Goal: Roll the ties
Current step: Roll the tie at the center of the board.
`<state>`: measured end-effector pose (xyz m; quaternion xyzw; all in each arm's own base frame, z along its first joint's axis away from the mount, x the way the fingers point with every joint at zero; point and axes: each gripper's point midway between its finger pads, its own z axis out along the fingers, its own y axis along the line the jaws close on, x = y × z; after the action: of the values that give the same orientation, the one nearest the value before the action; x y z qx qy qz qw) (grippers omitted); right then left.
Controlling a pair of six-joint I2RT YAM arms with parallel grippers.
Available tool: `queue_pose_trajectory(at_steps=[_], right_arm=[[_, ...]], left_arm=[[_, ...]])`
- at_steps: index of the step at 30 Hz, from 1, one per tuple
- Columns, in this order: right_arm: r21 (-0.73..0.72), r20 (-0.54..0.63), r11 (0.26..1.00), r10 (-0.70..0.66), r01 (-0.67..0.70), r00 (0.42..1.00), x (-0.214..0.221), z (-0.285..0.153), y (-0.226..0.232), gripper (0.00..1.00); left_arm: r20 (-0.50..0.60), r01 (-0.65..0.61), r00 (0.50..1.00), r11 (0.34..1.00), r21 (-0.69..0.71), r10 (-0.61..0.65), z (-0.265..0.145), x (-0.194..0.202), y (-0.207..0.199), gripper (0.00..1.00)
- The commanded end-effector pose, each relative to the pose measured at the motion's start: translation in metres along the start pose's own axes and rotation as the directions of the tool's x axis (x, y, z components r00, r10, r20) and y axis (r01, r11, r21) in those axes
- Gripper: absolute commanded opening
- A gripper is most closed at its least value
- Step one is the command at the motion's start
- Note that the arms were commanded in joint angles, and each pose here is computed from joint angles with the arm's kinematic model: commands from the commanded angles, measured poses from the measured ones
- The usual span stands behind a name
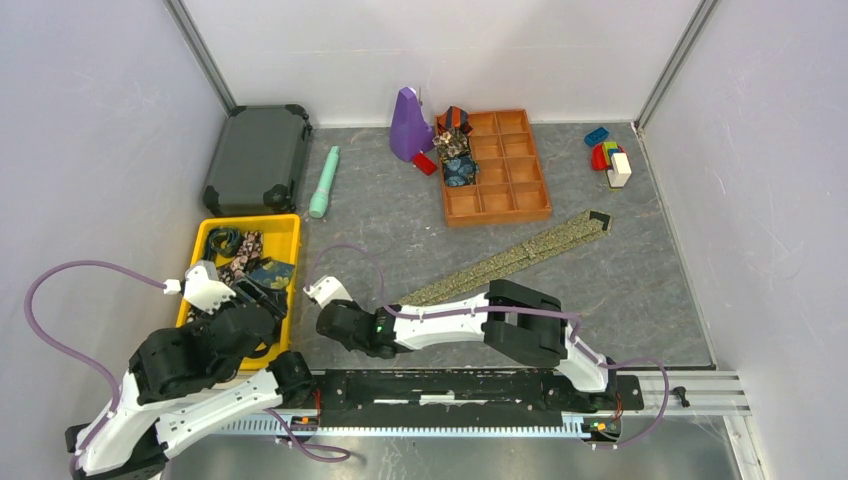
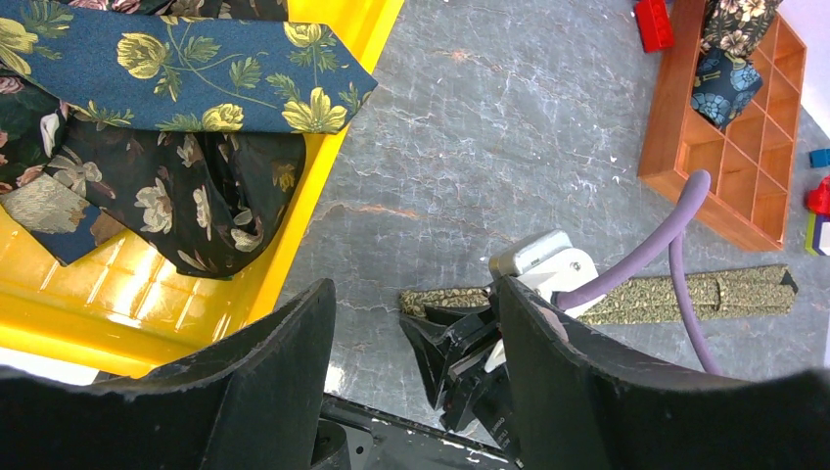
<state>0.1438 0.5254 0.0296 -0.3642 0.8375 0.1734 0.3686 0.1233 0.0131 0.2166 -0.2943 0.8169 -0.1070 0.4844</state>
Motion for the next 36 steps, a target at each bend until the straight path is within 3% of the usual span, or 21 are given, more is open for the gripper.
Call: queue_pose_trajectory(at_steps=[1, 6, 10, 15, 21, 29, 36], right_arm=[[0.028, 0.077, 0.998, 0.055, -0.058, 0.995, -0.030, -0.012, -0.001, 0.24], [-0.032, 0.163, 0.990, 0.143, -0.140, 0.976, -0.053, -0.036, -0.005, 0.23], [-0.194, 0.251, 0.939, 0.328, -0.284, 0.911, -0.073, -0.061, -0.022, 0.23], [-0.360, 0.227, 0.846, 0.489, -0.394, 0.842, -0.066, -0.070, -0.048, 0.21], [-0.502, 0.225, 0.763, 0.569, -0.406, 0.791, -0.063, -0.080, -0.066, 0.20], [-0.498, 0.249, 0.760, 0.587, -0.418, 0.770, -0.049, -0.083, -0.099, 0.19], [-0.382, 0.205, 0.799, 0.563, -0.464, 0.801, -0.056, -0.074, -0.111, 0.20]], left_arm=[[0.040, -0.051, 0.998, 0.998, -0.021, 0.052, 0.002, -0.007, 0.001, 0.68], [0.032, -0.070, 0.997, 0.998, -0.002, 0.070, 0.003, -0.005, -0.006, 0.68], [0.012, -0.104, 0.995, 0.994, 0.035, 0.103, 0.003, -0.001, -0.016, 0.69], [-0.025, -0.150, 0.988, 0.983, 0.101, 0.153, 0.006, 0.011, -0.038, 0.69], [-0.082, -0.204, 0.972, 0.966, 0.157, 0.219, 0.015, 0.036, -0.064, 0.69], [-0.166, -0.260, 0.931, 0.912, 0.318, 0.324, 0.023, 0.081, -0.096, 0.69], [-0.234, -0.245, 0.899, 0.868, 0.431, 0.370, 0.036, 0.131, -0.114, 0.58]])
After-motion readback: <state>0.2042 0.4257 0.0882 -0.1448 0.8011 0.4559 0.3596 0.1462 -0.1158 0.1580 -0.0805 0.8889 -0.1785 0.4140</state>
